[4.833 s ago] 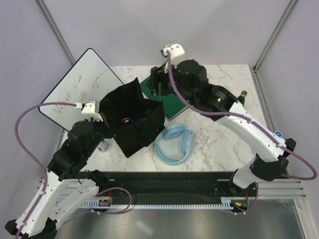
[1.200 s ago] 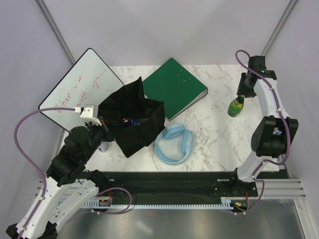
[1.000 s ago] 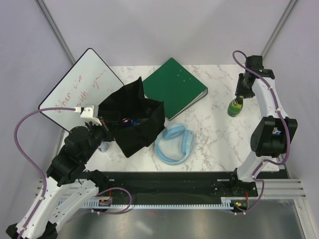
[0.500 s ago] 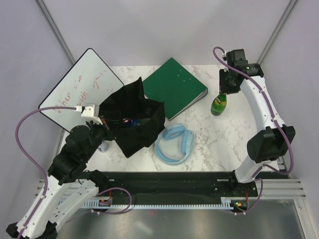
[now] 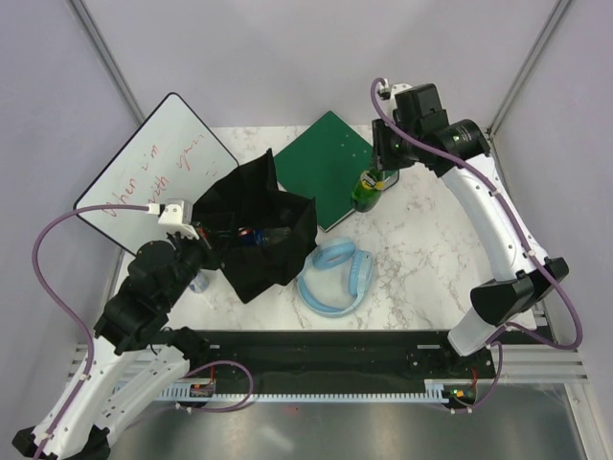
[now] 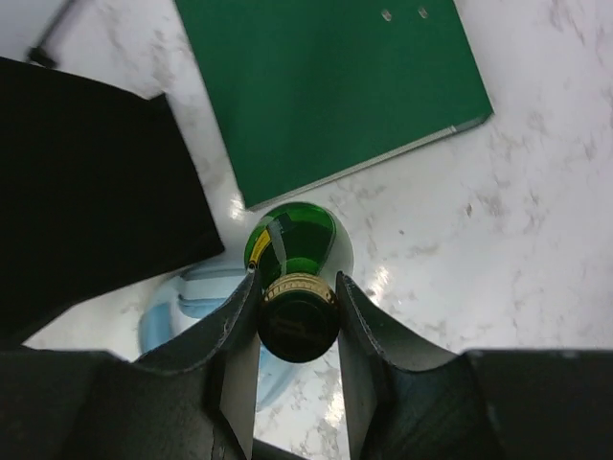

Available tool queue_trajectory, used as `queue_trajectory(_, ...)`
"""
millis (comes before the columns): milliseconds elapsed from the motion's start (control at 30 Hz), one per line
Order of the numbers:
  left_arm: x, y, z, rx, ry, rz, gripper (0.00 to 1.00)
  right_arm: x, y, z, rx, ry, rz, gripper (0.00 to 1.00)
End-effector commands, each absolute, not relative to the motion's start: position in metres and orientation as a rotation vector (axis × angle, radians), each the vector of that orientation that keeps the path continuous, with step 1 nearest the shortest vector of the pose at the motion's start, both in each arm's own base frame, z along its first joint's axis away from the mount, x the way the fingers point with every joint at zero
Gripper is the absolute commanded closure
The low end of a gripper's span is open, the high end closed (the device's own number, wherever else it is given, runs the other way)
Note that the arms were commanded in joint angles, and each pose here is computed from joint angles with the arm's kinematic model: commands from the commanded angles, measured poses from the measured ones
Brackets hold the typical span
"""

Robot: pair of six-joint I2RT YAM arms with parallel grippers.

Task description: Place the beverage into the canvas bag

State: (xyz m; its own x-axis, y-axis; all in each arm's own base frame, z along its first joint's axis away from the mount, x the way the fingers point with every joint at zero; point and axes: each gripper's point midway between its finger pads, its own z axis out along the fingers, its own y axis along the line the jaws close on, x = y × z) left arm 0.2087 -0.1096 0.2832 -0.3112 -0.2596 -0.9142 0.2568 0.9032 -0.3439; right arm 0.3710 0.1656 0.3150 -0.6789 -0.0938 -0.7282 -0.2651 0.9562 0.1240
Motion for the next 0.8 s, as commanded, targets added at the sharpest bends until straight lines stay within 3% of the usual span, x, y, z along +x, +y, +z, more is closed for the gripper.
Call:
queue_trajectory(0,0.213,-0.111,0.280,0.030,1.811,-0.490,0.98,0.376,0.201,0.427,-0.242,1.962,0.428,1.00)
queue_trajectory(200,0.214,-0.113,0.278,0.033,1.818,-0.497,0.98,0.353,0.251,0.477,-0.352,1.815,0.511,1.00)
queue_trajectory(767,0.217,-0.119,0.274,0.049,1.839,-0.502,0.98,0.300,0.301,0.555,-0.401,1.543,0.676,1.00)
